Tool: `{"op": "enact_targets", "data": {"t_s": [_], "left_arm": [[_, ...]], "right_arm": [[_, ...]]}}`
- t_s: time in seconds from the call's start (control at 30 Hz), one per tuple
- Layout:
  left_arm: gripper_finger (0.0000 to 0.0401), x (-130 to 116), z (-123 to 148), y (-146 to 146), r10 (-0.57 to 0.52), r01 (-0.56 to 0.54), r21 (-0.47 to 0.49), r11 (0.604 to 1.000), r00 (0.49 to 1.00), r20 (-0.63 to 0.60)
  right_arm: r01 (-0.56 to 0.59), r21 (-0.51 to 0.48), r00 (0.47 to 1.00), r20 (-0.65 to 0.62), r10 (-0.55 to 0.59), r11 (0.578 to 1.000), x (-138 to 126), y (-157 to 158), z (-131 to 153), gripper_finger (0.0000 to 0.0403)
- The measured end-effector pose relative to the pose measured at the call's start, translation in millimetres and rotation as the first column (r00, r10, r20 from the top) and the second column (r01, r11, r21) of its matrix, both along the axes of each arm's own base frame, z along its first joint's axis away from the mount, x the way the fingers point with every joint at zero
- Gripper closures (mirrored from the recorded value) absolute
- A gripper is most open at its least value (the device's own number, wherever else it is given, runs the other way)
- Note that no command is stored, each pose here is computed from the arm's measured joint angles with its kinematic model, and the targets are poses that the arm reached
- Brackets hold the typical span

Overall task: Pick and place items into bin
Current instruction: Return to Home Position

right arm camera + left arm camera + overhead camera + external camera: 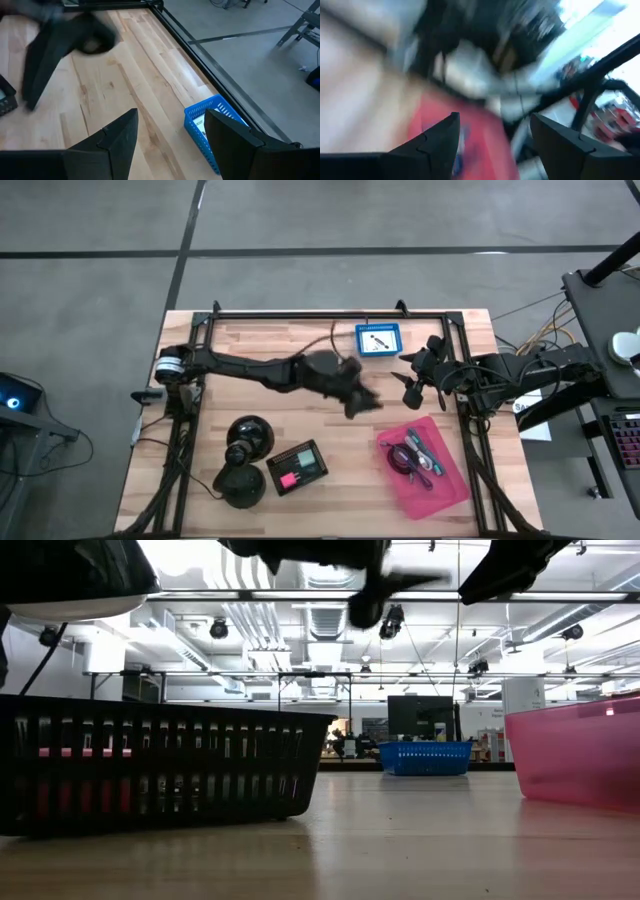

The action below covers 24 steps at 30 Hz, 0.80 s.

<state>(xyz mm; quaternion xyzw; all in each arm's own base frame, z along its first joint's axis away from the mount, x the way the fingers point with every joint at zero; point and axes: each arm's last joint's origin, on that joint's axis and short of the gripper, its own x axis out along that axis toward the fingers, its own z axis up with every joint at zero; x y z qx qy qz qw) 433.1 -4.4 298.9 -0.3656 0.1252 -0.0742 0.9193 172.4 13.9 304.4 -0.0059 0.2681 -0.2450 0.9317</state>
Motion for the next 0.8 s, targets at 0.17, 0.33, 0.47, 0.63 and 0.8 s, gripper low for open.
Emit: {"op": "enact_targets", "data": {"t_s": [0.17,0.33,0.47,0.63,0.8], "left_arm": [[0.0175,-1.3,34.0,23.5,0.065,-0.158,0.231,0.960,0.928,0.368],[0.0187,-19.3,57.7,42.5,0.091,-0.264,0.397,0.879,0.910,0.404],[0.0224,-49.5,74.5,48.2,0.156,-0.276,0.575,0.770,0.956,0.250],[0.0288,-104.3,103.1,47.2,0.224,-0.243,0.677,0.695,0.967,0.118],[0.0355,-161.9,118.1,40.2,0.218,-0.260,0.700,0.665,0.964,0.151]], "right_arm": [[0.000,0.000,1.000,0.000,0.000,1.000,0.0,0.0,0.0,0.0188],[0.000,0.000,1.000,0.000,0.000,1.000,0.0,0.0,0.0,0.0188],[-0.006,0.027,1.000,0.014,0.006,1.000,0.0,0.4,1.6,0.0188],[-0.137,0.118,0.987,0.105,0.125,0.984,0.5,4.1,18.0,0.0188],[-0.176,0.099,0.964,0.219,0.151,0.979,0.2,4.1,40.7,0.0188]]}}
